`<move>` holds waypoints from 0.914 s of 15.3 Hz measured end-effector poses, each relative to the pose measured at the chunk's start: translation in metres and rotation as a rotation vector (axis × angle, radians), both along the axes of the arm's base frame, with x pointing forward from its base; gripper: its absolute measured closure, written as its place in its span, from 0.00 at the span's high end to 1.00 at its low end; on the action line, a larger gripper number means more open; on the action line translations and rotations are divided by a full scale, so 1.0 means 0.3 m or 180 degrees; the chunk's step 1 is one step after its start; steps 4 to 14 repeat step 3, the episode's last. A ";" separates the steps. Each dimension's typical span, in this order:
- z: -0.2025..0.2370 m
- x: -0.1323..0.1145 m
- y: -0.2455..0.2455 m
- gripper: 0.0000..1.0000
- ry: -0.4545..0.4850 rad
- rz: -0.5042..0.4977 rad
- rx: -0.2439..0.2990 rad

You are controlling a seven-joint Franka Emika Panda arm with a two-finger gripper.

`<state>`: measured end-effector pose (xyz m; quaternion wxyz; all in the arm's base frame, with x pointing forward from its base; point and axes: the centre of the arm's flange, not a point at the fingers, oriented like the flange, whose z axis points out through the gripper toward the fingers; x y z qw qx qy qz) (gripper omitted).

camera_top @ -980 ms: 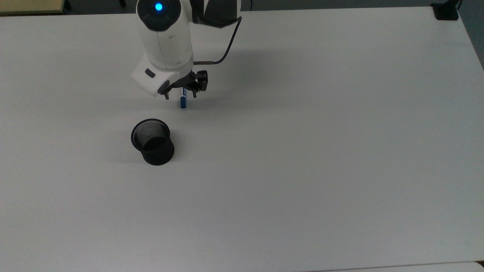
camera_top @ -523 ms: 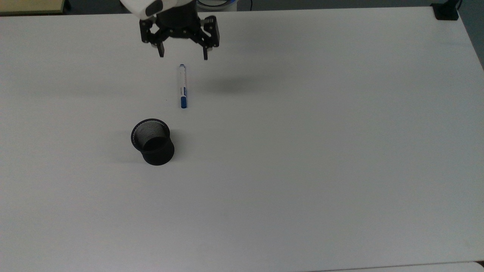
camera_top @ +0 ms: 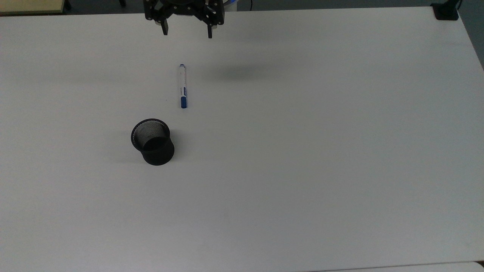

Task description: Remove the marker

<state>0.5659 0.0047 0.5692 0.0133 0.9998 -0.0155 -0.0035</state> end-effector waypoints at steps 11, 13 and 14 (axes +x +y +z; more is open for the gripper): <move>-0.011 0.005 -0.024 1.00 0.0018 -0.0041 -0.0001; -0.011 0.005 -0.024 1.00 0.0018 -0.0041 -0.0001; -0.011 0.005 -0.024 1.00 0.0018 -0.0041 -0.0001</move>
